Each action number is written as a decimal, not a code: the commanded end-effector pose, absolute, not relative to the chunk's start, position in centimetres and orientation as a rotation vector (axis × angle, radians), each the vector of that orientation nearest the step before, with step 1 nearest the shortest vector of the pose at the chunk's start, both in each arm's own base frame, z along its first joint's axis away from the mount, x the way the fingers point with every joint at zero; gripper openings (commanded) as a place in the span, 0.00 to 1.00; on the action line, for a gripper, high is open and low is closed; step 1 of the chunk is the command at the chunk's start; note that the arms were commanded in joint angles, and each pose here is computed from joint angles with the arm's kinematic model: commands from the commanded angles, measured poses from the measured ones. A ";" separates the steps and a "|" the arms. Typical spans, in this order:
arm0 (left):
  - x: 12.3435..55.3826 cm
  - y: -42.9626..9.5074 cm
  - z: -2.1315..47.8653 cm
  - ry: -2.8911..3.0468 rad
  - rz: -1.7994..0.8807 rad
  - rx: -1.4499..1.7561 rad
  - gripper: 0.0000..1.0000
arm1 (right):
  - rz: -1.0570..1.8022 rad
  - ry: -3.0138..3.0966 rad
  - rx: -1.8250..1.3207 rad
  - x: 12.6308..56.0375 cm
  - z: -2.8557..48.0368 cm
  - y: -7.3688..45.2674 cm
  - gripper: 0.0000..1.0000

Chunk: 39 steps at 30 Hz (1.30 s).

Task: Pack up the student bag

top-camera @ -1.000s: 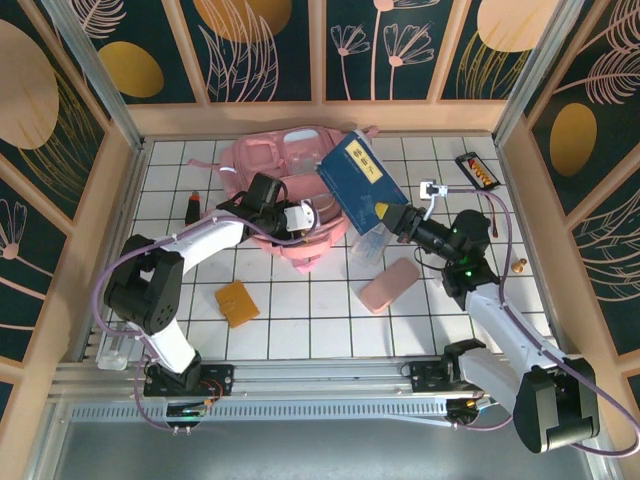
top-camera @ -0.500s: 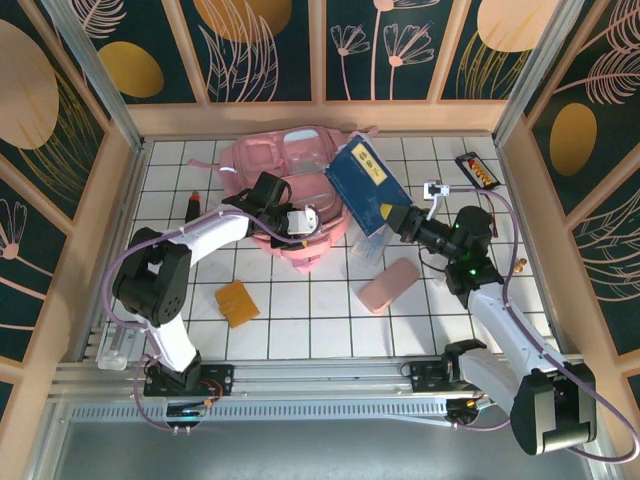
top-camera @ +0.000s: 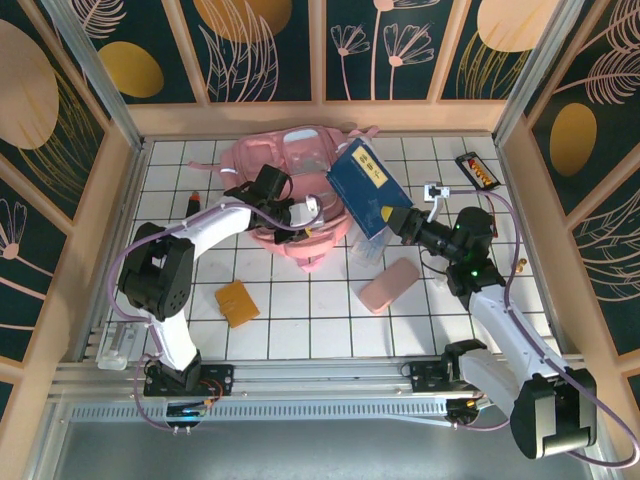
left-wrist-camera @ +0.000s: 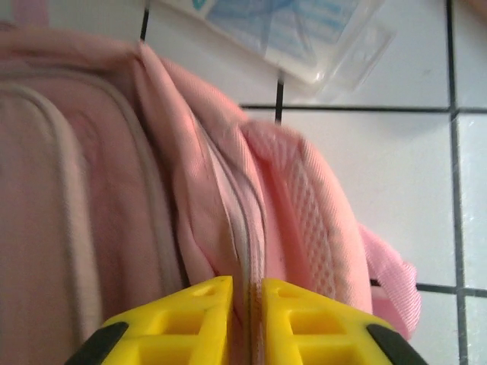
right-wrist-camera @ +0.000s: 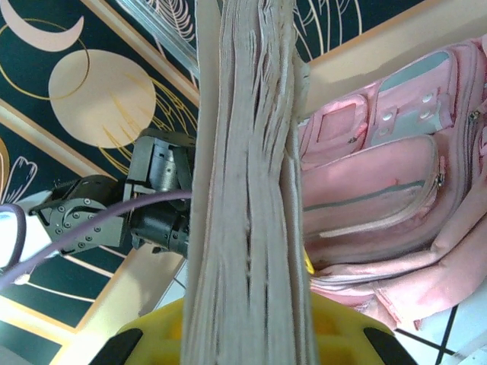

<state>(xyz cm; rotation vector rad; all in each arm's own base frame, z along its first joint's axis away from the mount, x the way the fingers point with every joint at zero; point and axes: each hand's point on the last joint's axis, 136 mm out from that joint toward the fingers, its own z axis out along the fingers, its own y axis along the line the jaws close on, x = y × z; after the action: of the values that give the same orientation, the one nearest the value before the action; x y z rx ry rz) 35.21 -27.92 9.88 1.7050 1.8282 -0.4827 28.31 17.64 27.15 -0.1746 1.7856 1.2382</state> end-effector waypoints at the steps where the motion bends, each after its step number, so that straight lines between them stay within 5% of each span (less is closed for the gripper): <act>1: 35.5 -29.5 13.1 1.774 -0.619 1.628 0.25 | 1.188 1.698 -0.221 28.3 29.9 17.2 0.00; 4: 36.5 -30.0 13.3 1.767 -0.614 1.617 0.29 | 1.158 1.724 -0.183 28.9 29.4 16.7 0.00; 6: 37.3 -30.4 13.4 1.774 -0.621 1.600 0.47 | 1.134 1.740 -0.174 29.2 29.1 16.5 0.00; 9: 37.6 -32.2 13.9 1.750 -0.696 1.577 0.54 | 1.066 1.775 -0.110 30.0 28.3 15.4 0.00; 20: 39.3 -35.8 11.3 1.860 -0.614 1.525 0.64 | 0.806 1.808 0.221 32.7 25.8 8.5 0.00; 28: 40.4 -35.2 9.7 1.954 -0.516 1.511 0.47 | 0.793 1.778 0.173 33.0 27.4 8.4 0.00; 36: 38.3 -34.3 8.0 2.024 -0.568 1.543 0.56 | 0.813 1.784 0.159 32.6 27.2 8.8 0.00; 39: 39.6 -33.5 7.3 2.067 -0.465 1.504 0.42 | 0.818 1.783 0.154 32.6 27.2 8.9 0.00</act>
<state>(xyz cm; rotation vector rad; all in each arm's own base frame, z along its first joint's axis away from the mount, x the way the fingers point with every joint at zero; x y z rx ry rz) 39.33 -34.60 8.67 1.5232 1.9912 -0.5284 32.59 8.77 23.50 0.2214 1.8921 0.8169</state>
